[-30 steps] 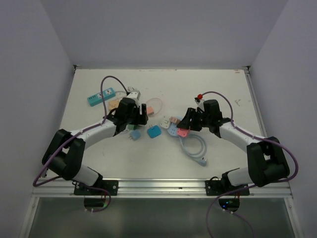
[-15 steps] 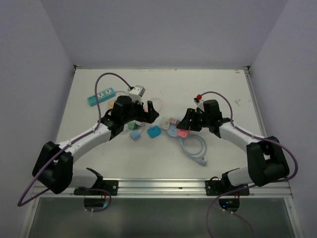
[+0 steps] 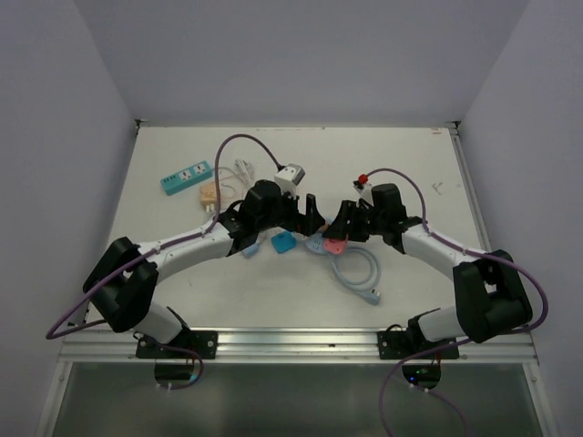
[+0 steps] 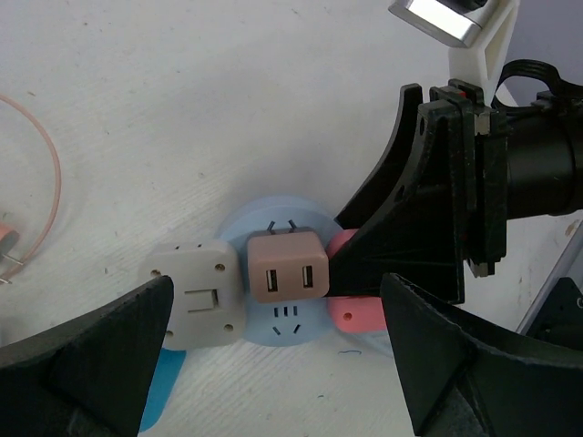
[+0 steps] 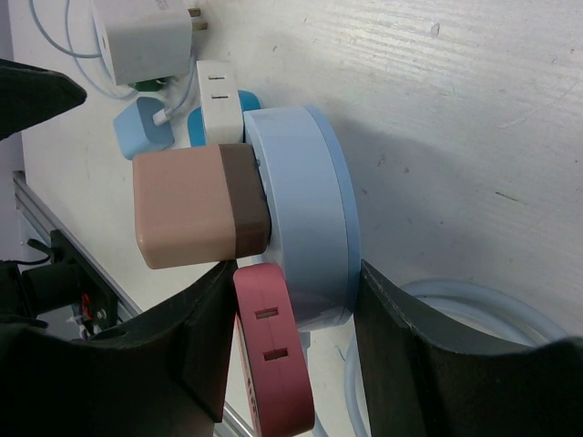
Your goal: Pull the plug off the socket
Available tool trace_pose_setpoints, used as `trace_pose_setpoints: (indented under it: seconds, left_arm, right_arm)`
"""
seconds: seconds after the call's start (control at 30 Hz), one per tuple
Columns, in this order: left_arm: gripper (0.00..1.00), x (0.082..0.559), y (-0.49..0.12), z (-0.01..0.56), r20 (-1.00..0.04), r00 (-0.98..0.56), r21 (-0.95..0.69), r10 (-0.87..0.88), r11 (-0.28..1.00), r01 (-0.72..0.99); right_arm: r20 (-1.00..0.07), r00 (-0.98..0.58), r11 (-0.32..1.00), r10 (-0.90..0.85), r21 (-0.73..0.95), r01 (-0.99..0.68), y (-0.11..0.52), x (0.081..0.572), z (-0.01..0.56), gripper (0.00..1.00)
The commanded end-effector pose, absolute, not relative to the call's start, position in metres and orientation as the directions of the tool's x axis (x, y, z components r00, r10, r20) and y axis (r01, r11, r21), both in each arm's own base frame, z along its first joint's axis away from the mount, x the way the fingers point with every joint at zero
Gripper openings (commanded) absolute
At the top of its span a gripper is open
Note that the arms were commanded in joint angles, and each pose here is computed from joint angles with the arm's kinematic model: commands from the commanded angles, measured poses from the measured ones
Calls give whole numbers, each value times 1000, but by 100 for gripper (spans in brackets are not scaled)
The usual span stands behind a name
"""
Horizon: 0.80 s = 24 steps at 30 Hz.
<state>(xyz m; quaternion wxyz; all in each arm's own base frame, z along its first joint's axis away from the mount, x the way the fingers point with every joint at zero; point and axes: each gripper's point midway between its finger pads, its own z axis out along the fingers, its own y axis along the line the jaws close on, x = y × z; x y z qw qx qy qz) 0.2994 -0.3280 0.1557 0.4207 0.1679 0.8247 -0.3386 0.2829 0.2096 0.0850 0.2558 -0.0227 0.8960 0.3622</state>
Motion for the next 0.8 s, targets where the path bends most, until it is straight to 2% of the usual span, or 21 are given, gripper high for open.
trace_pose_setpoints:
  seconds: [0.0, 0.2, 0.3, 0.57, 0.77]
  left_arm:
    - [98, 313, -350, 180, -838, -542, -424, -66, 705, 569]
    - [85, 316, -355, 164, -825, -564, -406, -43, 740, 537]
    - [82, 314, -359, 159, -819, -573, -399, -27, 744, 535]
    - [67, 315, -364, 140, -803, -596, -371, 11, 774, 514]
    - [66, 310, -366, 130, -786, -616, -348, 42, 794, 498]
  right_arm:
    - [-544, -828, 694, 137, 649, -312, 222, 294, 113, 0]
    - [-549, -825, 694, 136, 647, -316, 222, 294, 114, 0]
    - [-549, -825, 693, 136, 648, -316, 223, 294, 114, 0]
    - [-551, -823, 693, 136, 647, -319, 224, 293, 115, 0]
    - [-556, -820, 699, 136, 640, -318, 223, 294, 114, 0]
